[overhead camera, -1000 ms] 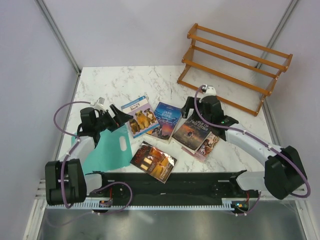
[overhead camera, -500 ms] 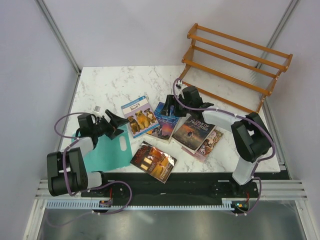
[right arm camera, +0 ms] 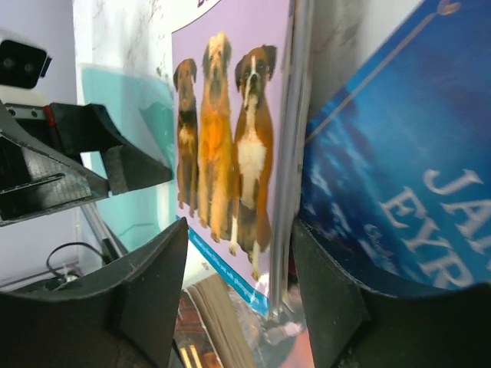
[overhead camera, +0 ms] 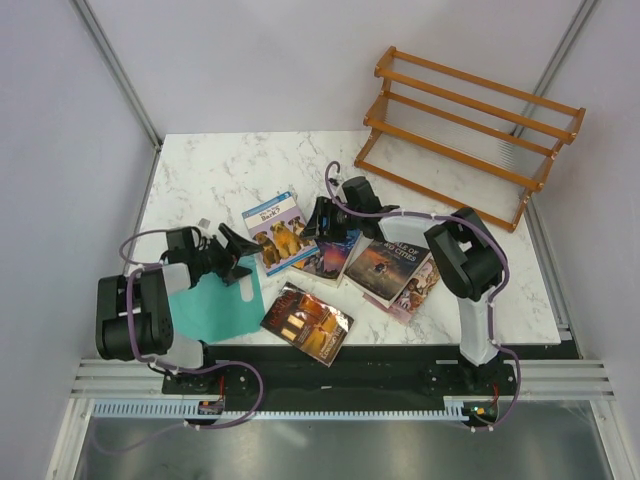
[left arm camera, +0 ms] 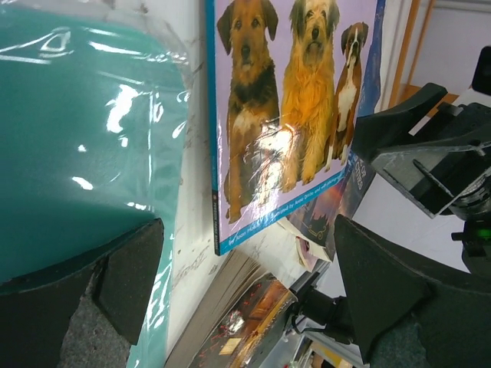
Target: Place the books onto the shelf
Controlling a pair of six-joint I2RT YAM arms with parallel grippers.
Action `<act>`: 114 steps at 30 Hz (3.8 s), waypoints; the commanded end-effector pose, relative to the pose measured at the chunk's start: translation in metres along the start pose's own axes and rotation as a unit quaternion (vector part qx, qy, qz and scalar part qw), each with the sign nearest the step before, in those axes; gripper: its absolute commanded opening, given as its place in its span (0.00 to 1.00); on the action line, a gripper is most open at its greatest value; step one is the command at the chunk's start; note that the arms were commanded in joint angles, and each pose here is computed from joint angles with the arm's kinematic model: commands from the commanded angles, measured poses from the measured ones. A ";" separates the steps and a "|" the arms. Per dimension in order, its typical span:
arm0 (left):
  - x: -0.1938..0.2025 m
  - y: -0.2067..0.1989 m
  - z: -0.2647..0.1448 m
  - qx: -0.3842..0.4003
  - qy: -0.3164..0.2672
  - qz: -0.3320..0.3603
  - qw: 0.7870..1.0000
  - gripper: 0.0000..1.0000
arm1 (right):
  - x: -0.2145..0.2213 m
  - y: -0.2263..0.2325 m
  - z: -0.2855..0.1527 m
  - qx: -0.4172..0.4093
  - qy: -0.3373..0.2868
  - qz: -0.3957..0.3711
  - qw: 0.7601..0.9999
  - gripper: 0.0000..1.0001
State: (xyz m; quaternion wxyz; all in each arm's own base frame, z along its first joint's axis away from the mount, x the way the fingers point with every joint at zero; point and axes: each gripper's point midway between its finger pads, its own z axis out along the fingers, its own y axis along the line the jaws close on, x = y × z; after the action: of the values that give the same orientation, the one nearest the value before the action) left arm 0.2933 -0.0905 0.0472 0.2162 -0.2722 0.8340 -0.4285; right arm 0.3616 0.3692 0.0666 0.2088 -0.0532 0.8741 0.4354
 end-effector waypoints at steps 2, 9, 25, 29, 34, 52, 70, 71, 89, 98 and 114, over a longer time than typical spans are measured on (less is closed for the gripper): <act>0.000 -0.002 0.022 -0.020 0.017 0.034 0.999 1.00 | 0.017 0.019 0.023 -0.031 0.036 0.017 0.999 0.59; 0.000 -0.018 0.038 -0.014 0.025 0.058 0.998 1.00 | 0.026 0.020 0.026 -0.029 0.051 0.024 0.998 0.03; -0.016 -0.050 0.018 0.006 -0.030 0.117 0.993 0.97 | -0.038 0.066 -0.036 -0.141 -0.035 0.023 0.989 0.00; -0.012 -0.060 0.024 0.053 -0.022 0.107 0.993 0.91 | -0.044 0.081 -0.043 -0.163 -0.038 0.020 0.986 0.00; -0.010 -0.063 0.032 0.076 -0.024 0.096 0.992 0.89 | -0.052 0.104 -0.056 -0.212 -0.049 0.027 0.976 0.00; 0.011 -0.142 0.034 0.274 -0.021 0.099 0.956 0.02 | 0.003 0.050 -0.049 -0.135 0.002 0.071 0.988 0.00; 0.029 -0.124 0.031 0.226 0.018 0.161 0.961 0.02 | 0.034 -0.042 -0.039 0.029 0.009 0.115 0.993 0.79; 0.030 -0.122 0.032 0.223 0.021 0.160 0.961 0.02 | 0.034 -0.046 -0.038 0.036 0.004 0.117 0.992 0.77; 0.062 -0.132 0.069 0.224 0.074 0.178 0.955 0.55 | 0.040 -0.044 -0.028 -0.004 0.009 0.124 0.992 0.14; 0.077 -0.142 0.083 0.242 0.106 0.182 0.947 0.02 | 0.040 -0.039 -0.032 -0.006 0.018 0.110 0.994 0.26; 0.062 -0.249 0.039 0.426 0.108 0.181 0.880 0.02 | -0.004 -0.040 -0.117 -0.017 -0.106 0.153 0.982 0.98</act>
State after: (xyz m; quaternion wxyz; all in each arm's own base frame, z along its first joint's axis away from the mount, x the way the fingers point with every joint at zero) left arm 0.3385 -0.2674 0.1534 0.2669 -0.0098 0.7219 -0.6383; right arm 0.3348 0.2679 0.0904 0.2008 0.1048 0.8421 0.4894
